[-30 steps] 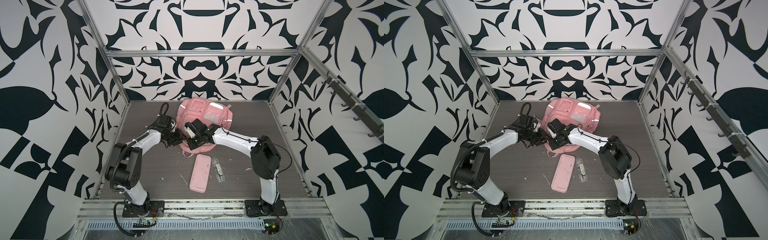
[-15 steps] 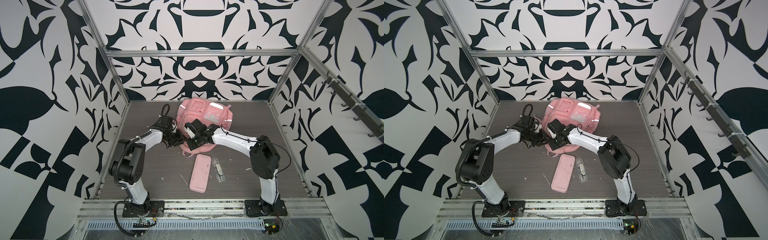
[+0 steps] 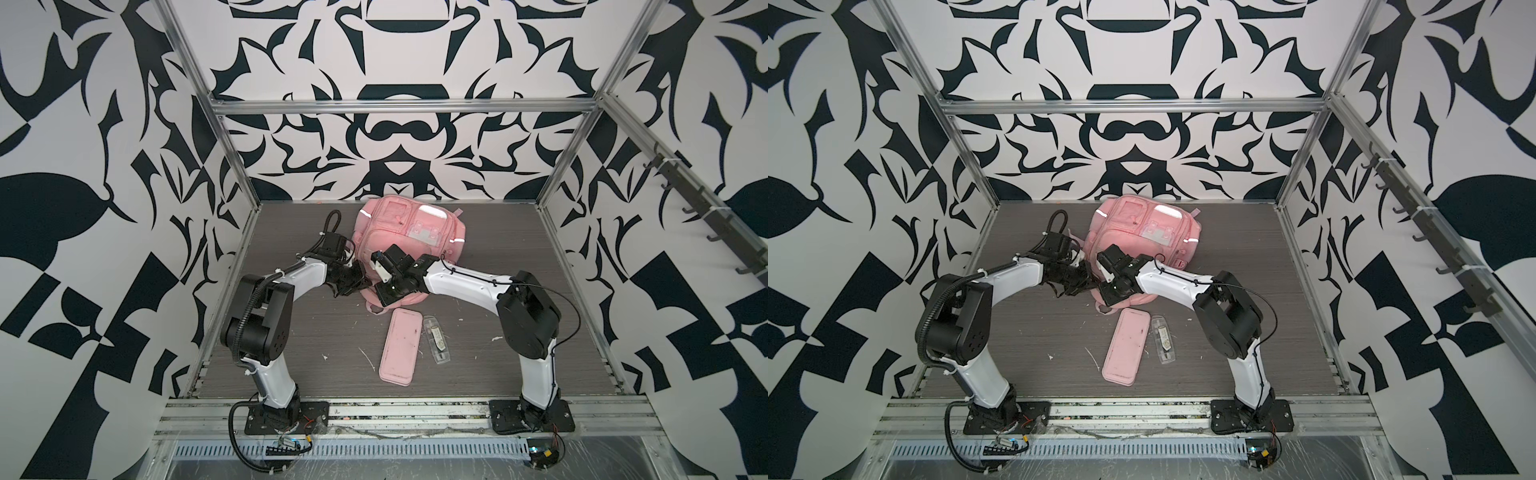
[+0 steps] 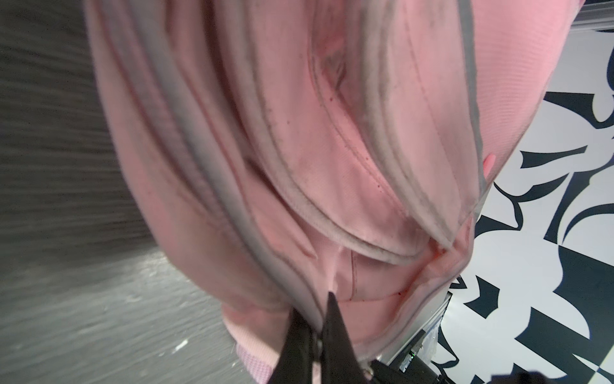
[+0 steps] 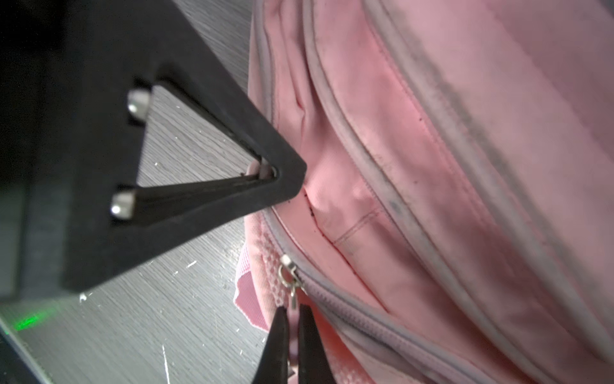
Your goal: Pack the student bag
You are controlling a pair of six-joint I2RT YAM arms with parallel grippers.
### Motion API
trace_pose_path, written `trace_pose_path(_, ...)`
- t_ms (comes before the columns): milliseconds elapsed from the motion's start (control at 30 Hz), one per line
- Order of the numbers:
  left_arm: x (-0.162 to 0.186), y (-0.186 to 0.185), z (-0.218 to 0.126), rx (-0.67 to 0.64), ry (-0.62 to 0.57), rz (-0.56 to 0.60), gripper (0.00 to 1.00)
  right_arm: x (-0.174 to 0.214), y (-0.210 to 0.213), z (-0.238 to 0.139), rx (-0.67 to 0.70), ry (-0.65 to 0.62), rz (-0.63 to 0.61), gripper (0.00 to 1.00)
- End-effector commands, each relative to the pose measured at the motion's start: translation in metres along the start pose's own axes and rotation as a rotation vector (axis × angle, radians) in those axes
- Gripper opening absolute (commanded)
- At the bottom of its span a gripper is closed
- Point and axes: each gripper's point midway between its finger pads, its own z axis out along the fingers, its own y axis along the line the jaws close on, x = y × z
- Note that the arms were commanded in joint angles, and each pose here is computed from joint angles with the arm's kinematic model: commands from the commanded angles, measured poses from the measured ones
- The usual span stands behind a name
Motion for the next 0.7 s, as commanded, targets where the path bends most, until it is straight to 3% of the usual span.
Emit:
trace_pose_path(0,-0.012,0.007,-0.006,-0.020,-0.019,-0.004,0.00,0.003,-0.009,-0.025,0.034,-0.023,-0.011,0.00)
trace_pose_path(467,-0.038,0.025,-0.032,-0.021,-0.089,-0.035,0.00,0.043,-0.100,-0.068,0.133,-0.031,0.162,0.00)
trace_pose_path(667,-0.047,0.027,-0.036,-0.018,-0.114,-0.048,0.00,0.043,-0.115,-0.078,0.157,-0.053,0.183,0.00)
